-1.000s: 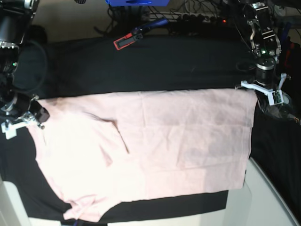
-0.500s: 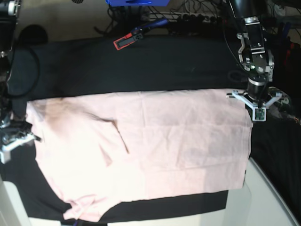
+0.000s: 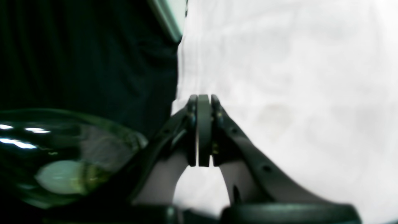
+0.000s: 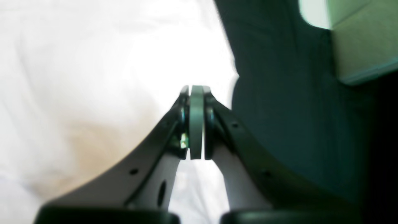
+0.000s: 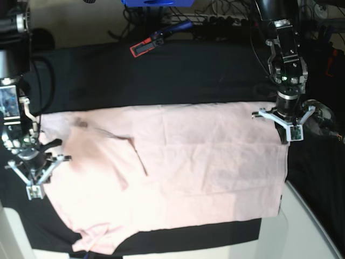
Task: Fold the T-shirt properly
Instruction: 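Move both grippers to the corners of the folded shoulder edge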
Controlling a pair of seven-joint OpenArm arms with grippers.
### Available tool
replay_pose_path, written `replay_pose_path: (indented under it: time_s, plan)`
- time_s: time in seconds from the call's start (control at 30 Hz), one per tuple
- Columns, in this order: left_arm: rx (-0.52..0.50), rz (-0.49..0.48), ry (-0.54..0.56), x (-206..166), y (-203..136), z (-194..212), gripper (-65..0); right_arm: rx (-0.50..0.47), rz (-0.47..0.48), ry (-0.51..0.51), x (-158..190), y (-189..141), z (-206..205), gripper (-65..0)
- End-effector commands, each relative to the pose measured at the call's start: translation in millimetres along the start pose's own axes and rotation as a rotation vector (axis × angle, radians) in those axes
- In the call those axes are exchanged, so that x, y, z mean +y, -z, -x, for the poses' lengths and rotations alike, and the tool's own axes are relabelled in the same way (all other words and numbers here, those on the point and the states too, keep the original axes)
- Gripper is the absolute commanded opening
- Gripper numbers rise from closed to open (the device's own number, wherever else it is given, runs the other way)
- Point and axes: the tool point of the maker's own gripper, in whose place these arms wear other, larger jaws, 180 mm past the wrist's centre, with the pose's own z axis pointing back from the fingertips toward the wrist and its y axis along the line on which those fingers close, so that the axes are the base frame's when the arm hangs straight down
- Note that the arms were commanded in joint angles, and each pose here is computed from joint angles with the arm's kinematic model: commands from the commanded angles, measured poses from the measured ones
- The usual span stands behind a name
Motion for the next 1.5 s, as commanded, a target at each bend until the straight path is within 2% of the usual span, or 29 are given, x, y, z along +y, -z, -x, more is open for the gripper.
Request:
replay_pose_path:
  time_s: [0.0,0.07,0.17,0.23,0.3,0.43,0.5,0.6,0.73,0.9,0.97,1.1,1.17,1.23,1.33,1.47]
  plan:
    - [-0.059,-0.021,-0.026,8.6,3.6,-18.0,-65.0,-0.076,0.029,-0.022,-10.9,-0.3,-21.2,-65.0]
    - [-0.062,-0.019,-0.065,10.4,0.8,-16.8,-65.0,-0.147,0.020,-0.050,1.2,-8.1,-24.6,-65.0]
    - [-0.073,-0.020,-0.049,14.3,-6.7,-17.4,-65.0,-0.315,-0.010,-0.102,23.0,-34.8,-34.5,-65.0]
    - [-0.092,-0.016,-0.027,16.9,-9.4,-24.8,-65.0,-0.365,-0.026,-0.077,31.5,-40.7,-41.8,-65.0]
    - [-0.116,-0.018,-0.025,17.7,-9.4,-34.5,-65.0,-0.329,-0.027,-0.039,29.7,-34.3,-46.8,-65.0]
    - [-0.137,-0.021,-0.043,16.3,3.8,-48.6,-65.0,-0.140,-0.028,0.010,23.7,-9.3,-45.1,-65.0]
    - [-0.135,-0.022,-0.046,15.9,6.2,-48.4,-65.0,-0.114,-0.023,0.012,21.0,-6.7,-46.3,-65.0]
    - [-0.092,-0.019,-0.042,16.1,1.4,-29.9,-65.0,-0.097,-0.016,0.011,17.1,-6.4,-40.3,-65.0]
    - [0.025,-0.006,0.017,25.8,-23.7,23.4,-65.0,0.056,-0.021,-0.011,17.4,-15.9,22.1,-65.0]
    - [0.063,0.007,0.097,37.8,-73.8,40.2,-65.0,-0.006,0.045,0.018,-7.9,-77.6,54.4,-65.0]
    - [0.050,0.004,0.111,40.8,-78.9,34.1,-65.0,-0.009,0.066,0.030,-14.7,-88.0,58.0,-65.0]
    - [-0.003,-0.002,0.092,36.4,-61.3,12.0,-65.0,-0.011,0.068,0.076,-10.5,-73.6,48.2,-65.0]
    - [-0.015,-0.010,0.058,32.4,-48.0,7.1,-65.0,0.035,0.061,0.110,-6.3,-58.8,43.6,-65.0]
    - [-0.017,-0.017,0.030,30.3,-33.2,5.5,-65.0,0.118,0.003,0.109,2.9,-45.9,46.1,-65.0]
    - [-0.010,-0.017,0.026,30.1,-31.6,7.9,-65.0,0.158,-0.076,0.083,15.9,-50.2,50.0,-65.0]
    - [0.064,-0.004,0.046,30.6,-52.1,40.7,-65.0,0.172,-0.042,0.149,2.2,-70.0,72.6,-65.0]
